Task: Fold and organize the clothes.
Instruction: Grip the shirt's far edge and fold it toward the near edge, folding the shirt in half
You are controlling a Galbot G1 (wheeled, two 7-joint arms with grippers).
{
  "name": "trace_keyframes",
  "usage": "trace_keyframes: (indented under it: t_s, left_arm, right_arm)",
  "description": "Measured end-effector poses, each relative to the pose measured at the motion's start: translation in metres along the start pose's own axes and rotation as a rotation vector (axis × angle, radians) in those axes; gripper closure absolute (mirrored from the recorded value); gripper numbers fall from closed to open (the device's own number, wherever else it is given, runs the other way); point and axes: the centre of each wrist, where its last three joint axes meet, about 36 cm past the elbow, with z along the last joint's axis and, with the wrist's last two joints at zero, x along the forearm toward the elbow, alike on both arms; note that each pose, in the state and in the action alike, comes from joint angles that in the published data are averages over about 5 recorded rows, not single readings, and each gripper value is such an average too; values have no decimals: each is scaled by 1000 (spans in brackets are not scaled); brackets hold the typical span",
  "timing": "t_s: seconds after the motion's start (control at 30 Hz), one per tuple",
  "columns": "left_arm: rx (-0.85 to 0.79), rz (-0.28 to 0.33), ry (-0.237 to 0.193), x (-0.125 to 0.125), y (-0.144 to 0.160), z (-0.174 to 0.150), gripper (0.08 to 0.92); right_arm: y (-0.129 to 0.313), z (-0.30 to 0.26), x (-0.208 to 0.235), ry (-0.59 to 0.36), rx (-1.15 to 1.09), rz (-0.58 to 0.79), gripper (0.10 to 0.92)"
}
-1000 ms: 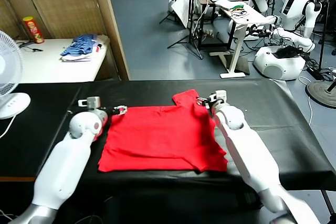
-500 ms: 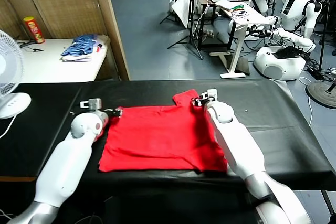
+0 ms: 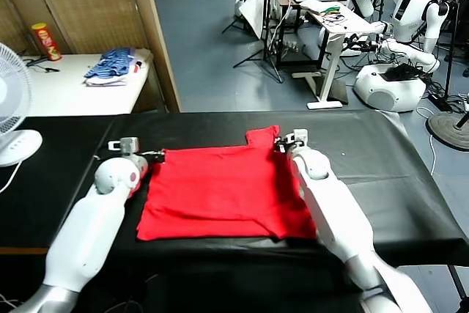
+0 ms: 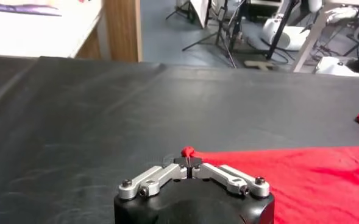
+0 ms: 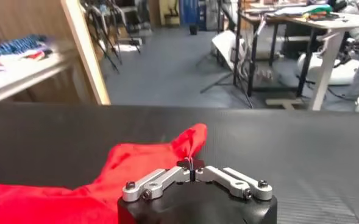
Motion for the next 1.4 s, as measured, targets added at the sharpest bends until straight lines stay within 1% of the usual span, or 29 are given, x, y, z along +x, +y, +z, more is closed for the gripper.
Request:
trace_keyframes:
  t_s: [0.2, 0.37, 0.53, 0.77, 0.93, 1.1, 1.33, 1.4]
  left_arm:
    - [-19, 44, -63, 44, -5, 1, 871]
    - [-65, 49, -94, 84, -9, 14, 871]
    - [-98, 40, -107, 115, -11, 29, 871]
    - [-134, 35, -111, 148, -15, 46, 871]
    - [-146, 33, -97, 166, -18, 62, 871]
    - [-157, 25, -66, 178, -17, 80, 871]
    - [-170, 9, -8, 182, -16, 106, 871]
    - [-171, 6, 4, 181, -16, 111, 871]
  right_arm:
    - [-7, 1, 45, 10, 16, 16, 899]
    - [-12, 9, 81, 31, 44, 30, 899]
    - [-8, 15, 117, 49, 78, 32, 899]
    - [17, 24, 168, 109, 124, 24, 899]
    - [30, 37, 196, 166, 150, 29, 899]
    - [35, 49, 214, 194, 152, 24, 899]
    - [41, 59, 219, 215, 146, 8, 899]
    - [42, 61, 220, 218, 141, -4, 882]
